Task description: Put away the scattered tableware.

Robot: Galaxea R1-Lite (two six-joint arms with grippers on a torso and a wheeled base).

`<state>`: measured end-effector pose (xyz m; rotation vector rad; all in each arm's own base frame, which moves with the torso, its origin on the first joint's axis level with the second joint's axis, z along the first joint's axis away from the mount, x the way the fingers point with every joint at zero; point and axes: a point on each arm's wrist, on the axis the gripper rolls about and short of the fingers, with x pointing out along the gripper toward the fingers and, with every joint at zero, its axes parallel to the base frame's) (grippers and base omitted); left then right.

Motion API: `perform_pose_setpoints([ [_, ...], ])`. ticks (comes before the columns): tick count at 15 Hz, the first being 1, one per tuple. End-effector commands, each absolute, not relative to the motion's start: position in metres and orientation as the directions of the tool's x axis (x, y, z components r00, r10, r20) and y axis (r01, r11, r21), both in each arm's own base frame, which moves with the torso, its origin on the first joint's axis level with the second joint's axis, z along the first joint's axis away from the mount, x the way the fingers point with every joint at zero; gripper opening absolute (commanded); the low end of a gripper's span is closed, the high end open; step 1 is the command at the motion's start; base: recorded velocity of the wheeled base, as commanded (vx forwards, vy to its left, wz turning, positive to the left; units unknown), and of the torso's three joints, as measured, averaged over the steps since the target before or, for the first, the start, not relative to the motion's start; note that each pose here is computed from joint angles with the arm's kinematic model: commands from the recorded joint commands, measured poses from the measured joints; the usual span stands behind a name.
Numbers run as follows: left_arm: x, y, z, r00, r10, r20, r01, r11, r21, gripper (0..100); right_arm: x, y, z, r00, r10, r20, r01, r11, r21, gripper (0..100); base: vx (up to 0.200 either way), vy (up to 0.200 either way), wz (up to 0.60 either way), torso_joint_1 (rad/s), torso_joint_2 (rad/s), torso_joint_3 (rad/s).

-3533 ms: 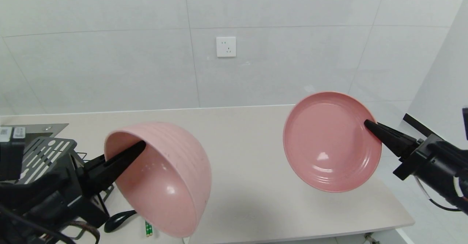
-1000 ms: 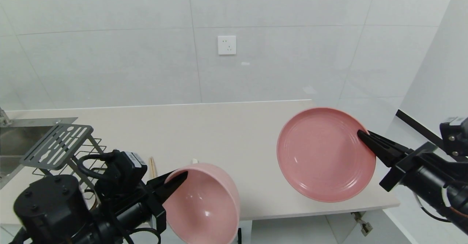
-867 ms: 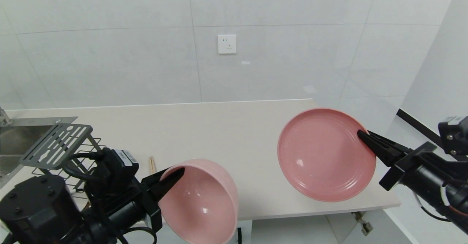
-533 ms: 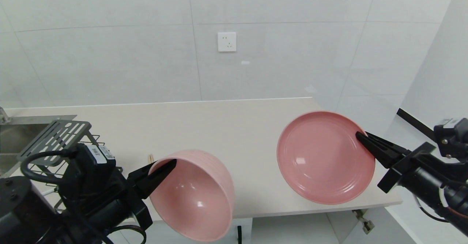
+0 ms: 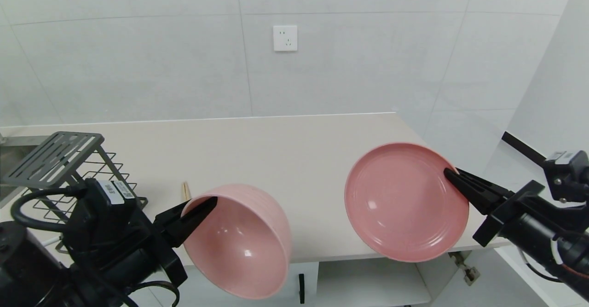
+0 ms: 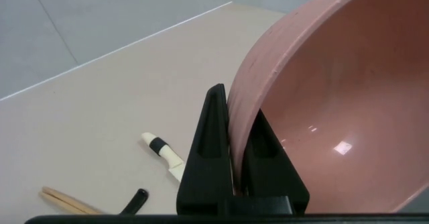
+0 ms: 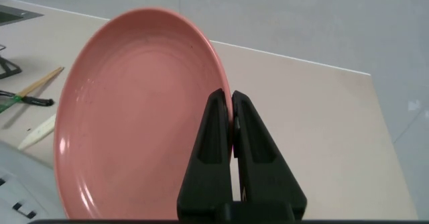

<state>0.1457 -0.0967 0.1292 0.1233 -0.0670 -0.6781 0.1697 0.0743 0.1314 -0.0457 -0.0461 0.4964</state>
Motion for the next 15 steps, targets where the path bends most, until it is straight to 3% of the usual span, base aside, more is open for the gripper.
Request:
perform_pose_setpoints([
  [1,0.1461,-0.0976,0.1283,0.775,-0.632,0.017,0.625,0.769,0.135,0,0.166,0.0778,0.1306,0.866,0.499,0.029,-0.497,0.866,-0.055,0,-0.2,0.0,0.0,-0.061,0.15,0.076],
  [11,0.1482,-0.099,0.1248,0.775,-0.632,-0.003,0.627,0.768,0.133,0,0.1666,0.0778,0.1311,0.867,0.498,0.032,-0.496,0.867,-0.054,0,-0.2,0.0,0.0,-0.008,0.02,0.011],
  [15,0.1485,-0.0992,0.1242,0.775,-0.632,-0.006,0.627,0.768,0.132,0,0.1666,0.0778,0.1306,0.867,0.498,0.029,-0.496,0.867,-0.053,0,0.0,0.0,0.0,-0.104,0.26,0.149],
])
